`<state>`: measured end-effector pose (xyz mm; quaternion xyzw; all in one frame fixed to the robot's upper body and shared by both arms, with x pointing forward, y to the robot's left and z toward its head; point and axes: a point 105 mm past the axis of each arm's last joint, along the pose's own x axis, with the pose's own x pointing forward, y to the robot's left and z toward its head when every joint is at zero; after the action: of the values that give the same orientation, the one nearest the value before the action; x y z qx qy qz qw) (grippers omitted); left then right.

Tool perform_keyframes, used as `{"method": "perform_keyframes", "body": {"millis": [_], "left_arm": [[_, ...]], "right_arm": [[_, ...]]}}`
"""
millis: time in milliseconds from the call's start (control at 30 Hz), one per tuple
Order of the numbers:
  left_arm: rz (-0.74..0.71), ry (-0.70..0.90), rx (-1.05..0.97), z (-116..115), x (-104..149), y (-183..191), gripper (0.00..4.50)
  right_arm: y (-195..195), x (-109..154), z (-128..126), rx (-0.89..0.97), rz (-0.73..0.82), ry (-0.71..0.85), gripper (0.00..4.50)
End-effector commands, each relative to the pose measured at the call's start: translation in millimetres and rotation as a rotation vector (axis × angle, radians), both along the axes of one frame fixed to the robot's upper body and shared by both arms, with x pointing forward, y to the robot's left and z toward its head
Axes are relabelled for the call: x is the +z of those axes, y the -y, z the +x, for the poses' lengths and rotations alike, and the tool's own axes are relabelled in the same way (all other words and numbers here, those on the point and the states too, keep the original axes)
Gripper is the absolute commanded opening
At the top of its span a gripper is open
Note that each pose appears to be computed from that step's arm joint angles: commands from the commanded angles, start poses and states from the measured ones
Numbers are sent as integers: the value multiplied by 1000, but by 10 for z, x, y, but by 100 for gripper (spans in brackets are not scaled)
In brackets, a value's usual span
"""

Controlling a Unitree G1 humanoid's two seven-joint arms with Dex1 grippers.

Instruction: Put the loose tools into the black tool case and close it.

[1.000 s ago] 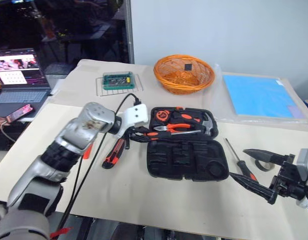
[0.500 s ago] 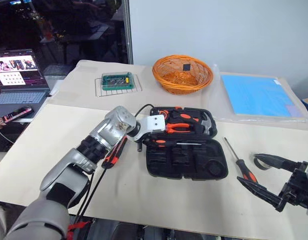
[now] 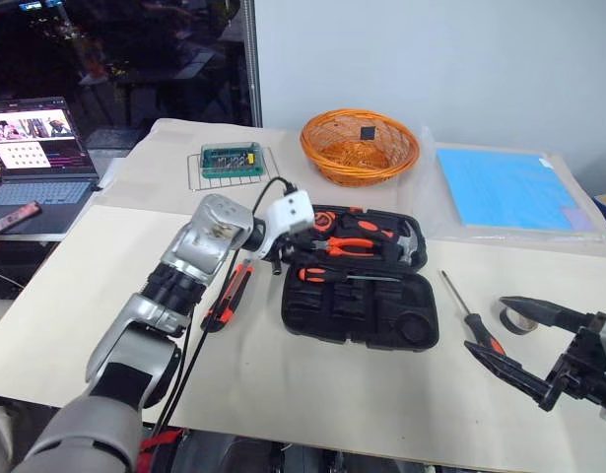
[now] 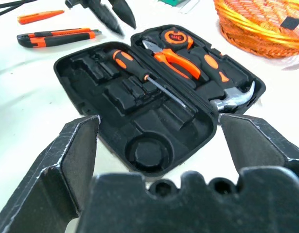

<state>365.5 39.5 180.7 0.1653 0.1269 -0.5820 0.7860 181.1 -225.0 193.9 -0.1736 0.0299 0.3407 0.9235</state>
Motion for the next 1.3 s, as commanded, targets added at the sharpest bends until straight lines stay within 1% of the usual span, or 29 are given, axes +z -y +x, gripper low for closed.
{"method": "perform_keyframes", "body": {"millis": [33,100,133,200,267,300,367,467,533,567,633,667,733,767,800,833,900,933,967,1000,1033,1067,1100,1133,1200,1233,1300], "left_arm": [[-165,-1,155,72,21,162,5],[-210,-1,228,98,-60,239,2],[-202,8,247,96,-121,266,2],[-178,-23,267,68,-301,312,2],[-24,-37,263,22,-666,298,2],[36,-42,264,7,-804,277,2],[104,-42,259,-13,-951,250,2],[285,97,179,-39,-1207,144,2],[324,171,144,-40,-1254,120,2],[311,194,138,-32,-1243,126,2],[220,235,153,14,-1106,163,2],[114,252,156,23,-932,213,2],[-89,230,153,-11,-587,250,2],[-154,218,143,-42,-456,235,2],[-243,201,105,-113,-301,236,2],[-283,176,61,-190,-194,196,2],[-320,83,-21,-354,-95,150,2],[-328,61,-47,-424,-29,116,26],[-330,47,-81,-509,34,69,53],[-329,41,-101,-572,87,24,82],[-311,34,-124,-645,112,-21,120],[-295,29,-144,-710,125,-56,147],[-280,22,-165,-783,142,-82,186],[-265,15,-185,-856,158,-115,245],[-253,5,-214,-964,191,-153,298],[-257,-2,-217,-992,208,-156,339],[-256,-19,-233,-1052,223,-153,418]], "right_arm": [[-98,58,27,10,15,34,450],[-119,68,57,-7,28,43,450],[-127,65,66,-16,29,43,450],[-123,62,96,-48,37,44,450],[-87,34,155,-100,33,31,450],[-69,14,180,-123,30,20,450],[-51,-6,207,-149,25,9,450],[30,-74,273,-220,2,-31,450],[76,-106,309,-258,-10,-47,450],[115,-93,344,-294,-17,-27,450],[168,-80,399,-352,-52,7,450],[197,-124,416,-383,-71,-12,450],[213,-172,436,-413,-65,-33,450],[221,-185,449,-431,-75,-38,450],[248,-201,473,-463,-128,-38,450],[243,-269,493,-464,-159,-96,450],[210,-342,512,-430,-144,-182,450],[197,-368,535,-413,-105,-228,450],[215,-393,579,-418,-103,-256,450],[234,-426,612,-424,-111,-287,450],[265,-483,629,-430,-120,-337,450],[299,-539,636,-441,-135,-380,450],[347,-601,637,-451,-153,-428,450],[381,-672,636,-455,-178,-478,450],[432,-771,627,-464,-212,-551,401],[475,-809,623,-475,-238,-570,383],[586,-866,628,-515,-281,-594,381]]}}
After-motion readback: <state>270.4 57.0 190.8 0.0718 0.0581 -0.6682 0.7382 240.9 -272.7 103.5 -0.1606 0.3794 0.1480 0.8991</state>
